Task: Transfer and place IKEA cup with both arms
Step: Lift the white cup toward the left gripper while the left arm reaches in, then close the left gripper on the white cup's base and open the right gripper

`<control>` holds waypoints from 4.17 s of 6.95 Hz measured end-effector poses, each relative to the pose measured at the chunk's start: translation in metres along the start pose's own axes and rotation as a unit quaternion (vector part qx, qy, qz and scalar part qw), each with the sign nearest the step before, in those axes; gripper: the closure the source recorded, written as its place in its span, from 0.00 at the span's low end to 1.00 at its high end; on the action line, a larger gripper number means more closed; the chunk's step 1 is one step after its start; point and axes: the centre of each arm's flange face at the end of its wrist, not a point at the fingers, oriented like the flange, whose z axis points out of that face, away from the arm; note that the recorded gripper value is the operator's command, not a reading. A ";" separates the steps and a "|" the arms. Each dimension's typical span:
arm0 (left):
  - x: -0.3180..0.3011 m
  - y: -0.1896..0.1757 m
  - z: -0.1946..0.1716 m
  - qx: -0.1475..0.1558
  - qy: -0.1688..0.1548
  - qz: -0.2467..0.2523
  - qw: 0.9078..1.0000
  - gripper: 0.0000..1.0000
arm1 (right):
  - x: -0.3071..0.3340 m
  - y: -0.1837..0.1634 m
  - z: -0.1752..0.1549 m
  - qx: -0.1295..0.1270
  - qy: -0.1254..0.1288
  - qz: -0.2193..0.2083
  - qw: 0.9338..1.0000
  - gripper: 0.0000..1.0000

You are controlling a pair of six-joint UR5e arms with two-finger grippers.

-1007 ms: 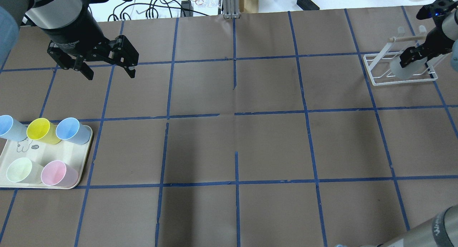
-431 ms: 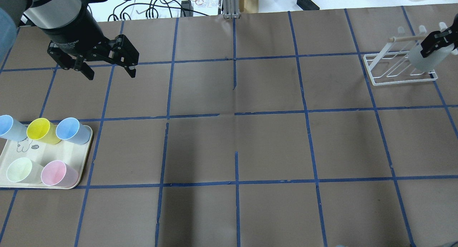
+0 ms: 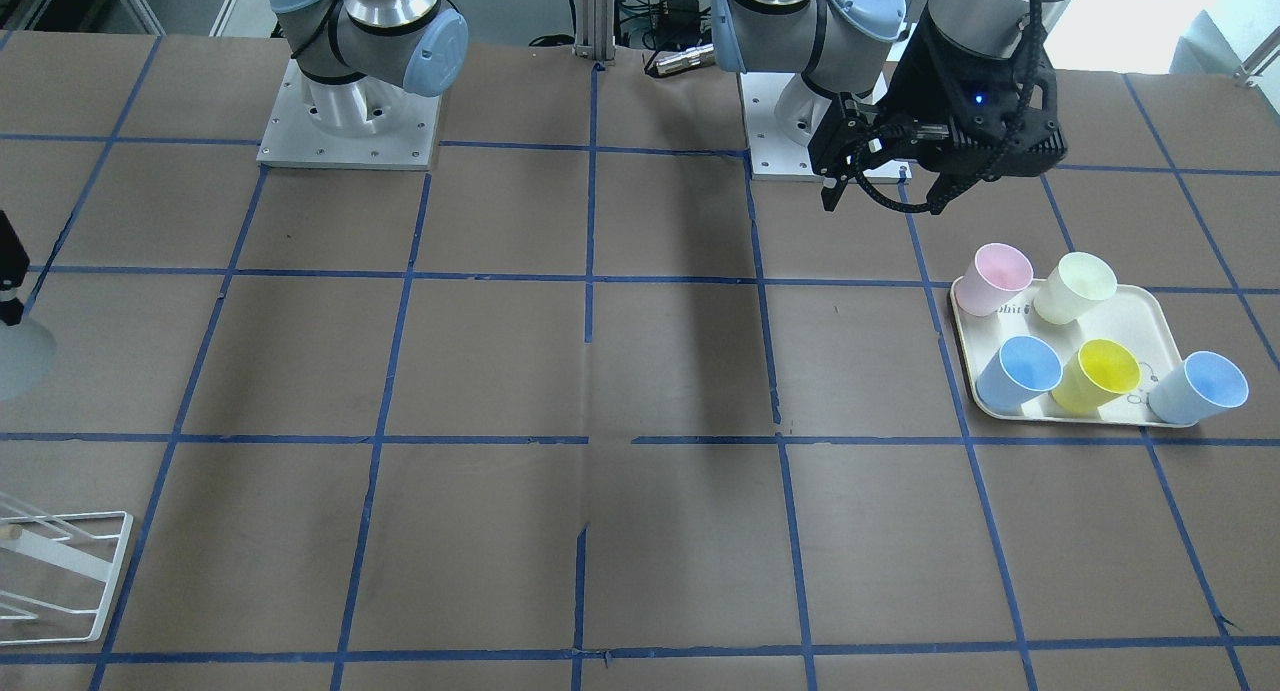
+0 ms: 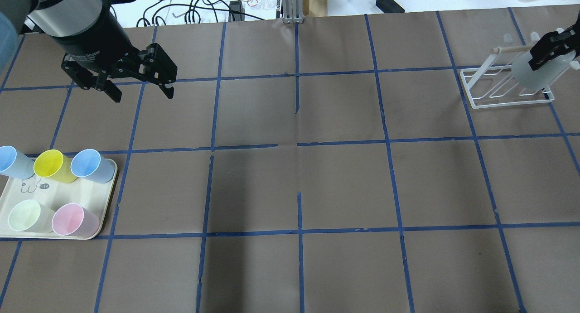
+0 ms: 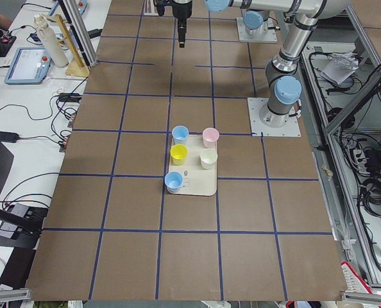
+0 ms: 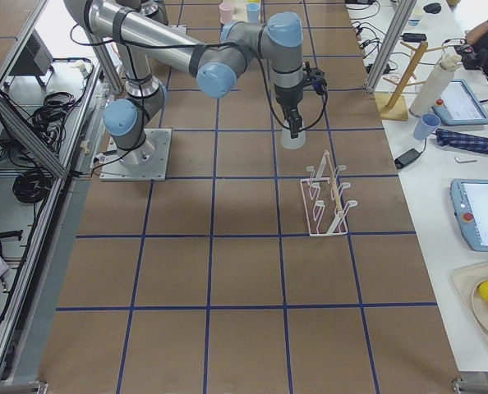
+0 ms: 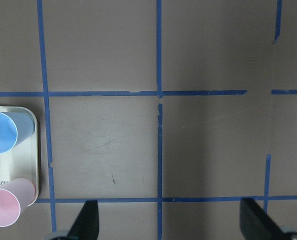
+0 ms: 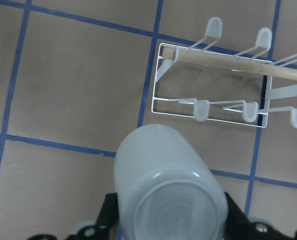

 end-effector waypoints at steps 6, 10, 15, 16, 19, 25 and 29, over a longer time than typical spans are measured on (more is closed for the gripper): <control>-0.108 0.026 0.016 -0.050 0.378 -0.003 0.925 0.00 | -0.264 -0.005 -0.037 -0.044 -0.152 0.112 0.981 1.00; -0.101 0.027 0.120 0.008 0.576 -0.055 0.815 0.00 | -0.316 0.009 -0.071 -0.101 -0.423 0.186 0.881 1.00; -0.031 0.024 0.144 -0.011 0.630 -0.068 0.774 0.00 | -0.323 0.022 -0.007 -0.142 -0.666 0.254 0.687 1.00; -0.029 0.025 0.146 -0.013 0.630 -0.068 0.773 0.00 | -0.324 0.024 -0.002 -0.144 -0.674 0.258 0.677 1.00; -0.024 0.030 0.142 -0.014 0.631 -0.065 0.773 0.00 | -0.327 0.021 0.014 -0.159 -0.676 0.267 0.668 1.00; -0.004 0.046 0.130 -0.015 0.630 -0.041 0.775 0.30 | -0.343 0.022 0.015 -0.176 -0.675 0.261 0.667 1.00; -0.004 0.048 0.126 -0.011 0.629 -0.038 0.776 0.73 | -0.342 0.018 0.022 -0.186 -0.683 0.276 0.650 1.00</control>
